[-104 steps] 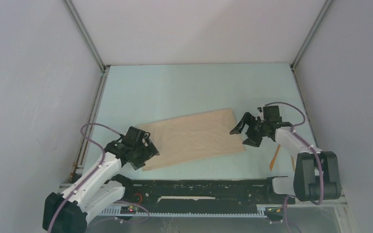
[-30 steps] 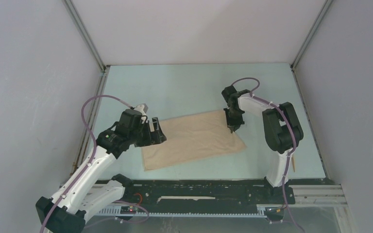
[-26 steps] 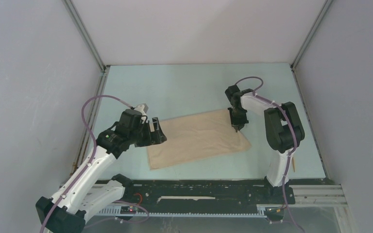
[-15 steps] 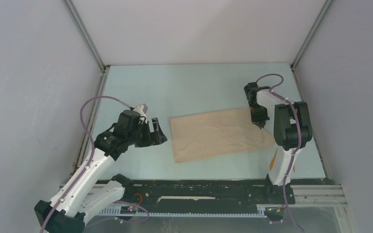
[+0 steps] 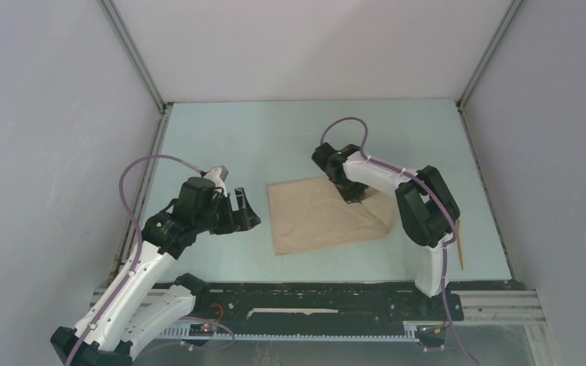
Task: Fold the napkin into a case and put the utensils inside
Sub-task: Fold the rectangle-folded napkin at the center of the board, then smooth out the square-folded napkin at the center of the board.
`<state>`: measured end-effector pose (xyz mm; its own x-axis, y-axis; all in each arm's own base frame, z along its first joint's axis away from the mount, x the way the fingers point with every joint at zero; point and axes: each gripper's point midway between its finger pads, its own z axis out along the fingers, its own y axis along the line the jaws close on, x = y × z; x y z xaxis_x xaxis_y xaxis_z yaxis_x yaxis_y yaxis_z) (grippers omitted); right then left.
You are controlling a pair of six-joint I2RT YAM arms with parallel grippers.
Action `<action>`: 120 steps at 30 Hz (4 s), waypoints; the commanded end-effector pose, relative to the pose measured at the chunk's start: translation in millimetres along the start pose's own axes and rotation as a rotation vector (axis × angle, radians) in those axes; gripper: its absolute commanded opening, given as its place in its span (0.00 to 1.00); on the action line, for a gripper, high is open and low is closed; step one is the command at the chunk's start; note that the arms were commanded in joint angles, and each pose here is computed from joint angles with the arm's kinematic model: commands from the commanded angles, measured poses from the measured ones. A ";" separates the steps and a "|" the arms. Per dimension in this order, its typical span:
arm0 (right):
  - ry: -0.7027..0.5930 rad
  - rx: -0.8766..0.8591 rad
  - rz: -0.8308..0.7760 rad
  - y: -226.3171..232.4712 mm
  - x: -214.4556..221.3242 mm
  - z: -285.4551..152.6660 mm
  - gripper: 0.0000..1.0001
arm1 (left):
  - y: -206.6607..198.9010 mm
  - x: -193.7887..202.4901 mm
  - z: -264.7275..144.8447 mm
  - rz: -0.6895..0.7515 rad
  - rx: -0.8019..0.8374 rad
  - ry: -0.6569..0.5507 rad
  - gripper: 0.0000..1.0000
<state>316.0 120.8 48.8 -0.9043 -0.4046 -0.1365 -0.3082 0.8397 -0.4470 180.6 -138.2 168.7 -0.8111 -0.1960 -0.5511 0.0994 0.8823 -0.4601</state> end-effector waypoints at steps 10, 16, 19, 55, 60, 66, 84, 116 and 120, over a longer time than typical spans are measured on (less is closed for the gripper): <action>-0.098 -0.473 -0.259 153.9 -38.2 -68.9 0.00 | 6.2 0.4 -8.2 0.006 0.000 -0.053 0.88; -0.103 -0.669 -0.283 186.2 -36.0 -89.0 0.00 | 4.7 -2.0 -10.5 -0.022 0.010 -0.080 0.88; -0.099 -0.745 -0.283 195.5 -35.1 -96.7 0.00 | 2.8 -1.7 -11.4 -0.034 0.024 -0.088 0.88; -0.054 -0.862 -0.263 248.0 -54.0 -105.3 0.00 | 1.3 -7.6 -26.2 -0.026 0.031 -0.133 0.89; -0.053 -0.852 -0.255 248.4 -55.5 -101.8 0.00 | 1.8 -6.4 -26.1 -0.028 0.030 -0.128 0.89; -0.061 -0.846 -0.246 249.4 -60.2 -101.0 0.00 | 2.6 -5.5 -26.8 -0.029 0.029 -0.131 0.89; -0.034 -0.946 -0.188 254.8 -63.3 -124.3 0.27 | 4.0 -2.8 -25.1 -0.029 0.029 -0.122 0.89; -0.042 -1.347 0.301 154.4 -65.3 -83.0 0.75 | -38.7 -7.2 36.7 -0.184 0.245 -0.011 0.86; -0.009 -1.338 0.289 163.9 -59.2 -73.9 0.74 | -36.2 -6.1 31.6 -0.175 0.233 -0.016 0.86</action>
<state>298.3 299.9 51.8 -0.9876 -0.1329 -0.0831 -0.1486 0.6243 0.7669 197.3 -182.3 148.4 -0.8432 -0.3313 -0.4234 0.0558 0.7294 -0.6818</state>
